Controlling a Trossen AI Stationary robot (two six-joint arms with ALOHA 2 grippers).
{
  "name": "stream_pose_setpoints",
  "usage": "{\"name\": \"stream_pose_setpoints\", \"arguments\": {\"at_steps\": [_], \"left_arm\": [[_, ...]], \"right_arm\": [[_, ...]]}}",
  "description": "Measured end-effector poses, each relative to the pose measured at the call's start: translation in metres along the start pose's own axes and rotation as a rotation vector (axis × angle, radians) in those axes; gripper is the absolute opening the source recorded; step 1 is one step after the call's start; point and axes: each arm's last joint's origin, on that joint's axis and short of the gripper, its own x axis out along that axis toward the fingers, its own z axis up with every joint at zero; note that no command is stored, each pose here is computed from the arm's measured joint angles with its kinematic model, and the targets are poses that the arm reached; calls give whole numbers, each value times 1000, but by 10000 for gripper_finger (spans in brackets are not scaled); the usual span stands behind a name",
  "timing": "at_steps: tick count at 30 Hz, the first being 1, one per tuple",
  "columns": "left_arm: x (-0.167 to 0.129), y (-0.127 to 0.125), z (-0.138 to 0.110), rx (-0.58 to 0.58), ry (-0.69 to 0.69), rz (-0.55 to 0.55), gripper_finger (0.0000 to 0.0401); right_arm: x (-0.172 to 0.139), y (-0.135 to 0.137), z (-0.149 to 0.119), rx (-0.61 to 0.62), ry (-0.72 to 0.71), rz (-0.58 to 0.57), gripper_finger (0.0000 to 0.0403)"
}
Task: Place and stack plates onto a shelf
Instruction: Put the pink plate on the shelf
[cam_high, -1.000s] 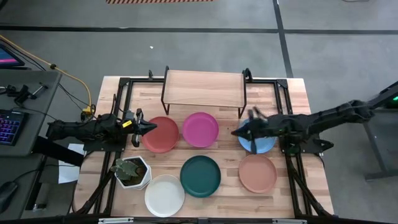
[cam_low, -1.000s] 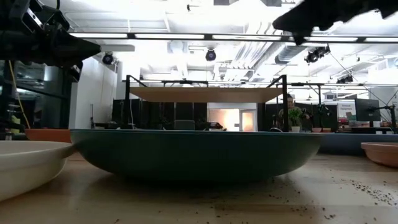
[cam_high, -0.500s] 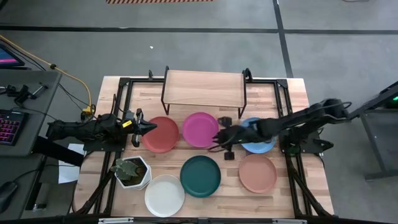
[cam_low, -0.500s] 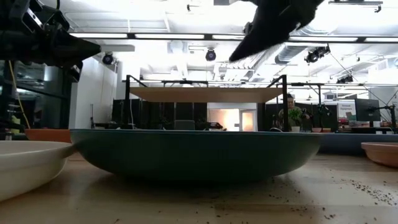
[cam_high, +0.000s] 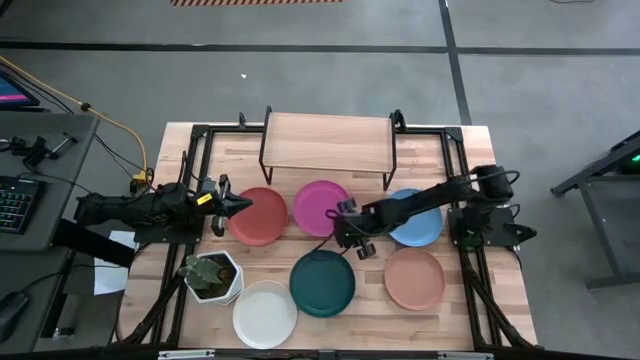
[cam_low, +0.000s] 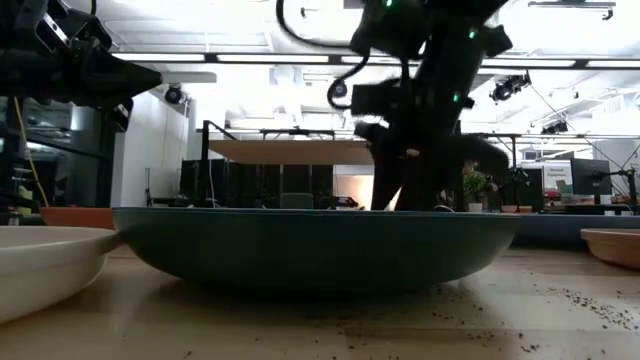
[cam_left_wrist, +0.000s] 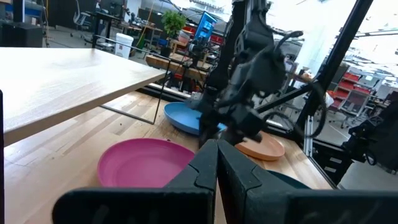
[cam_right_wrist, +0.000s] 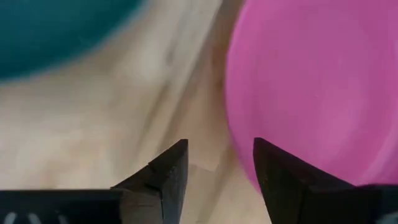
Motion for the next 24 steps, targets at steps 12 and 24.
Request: {"name": "stream_pose_setpoints", "arguments": {"at_steps": [12,24], "left_arm": [[0,0,0,0,1,0,0],[0,0,0,0,1,1,0]], "right_arm": [[13,-19,-10,-9,49,-40,109],[27,-22,-15,-12,78,-23,26]]}}
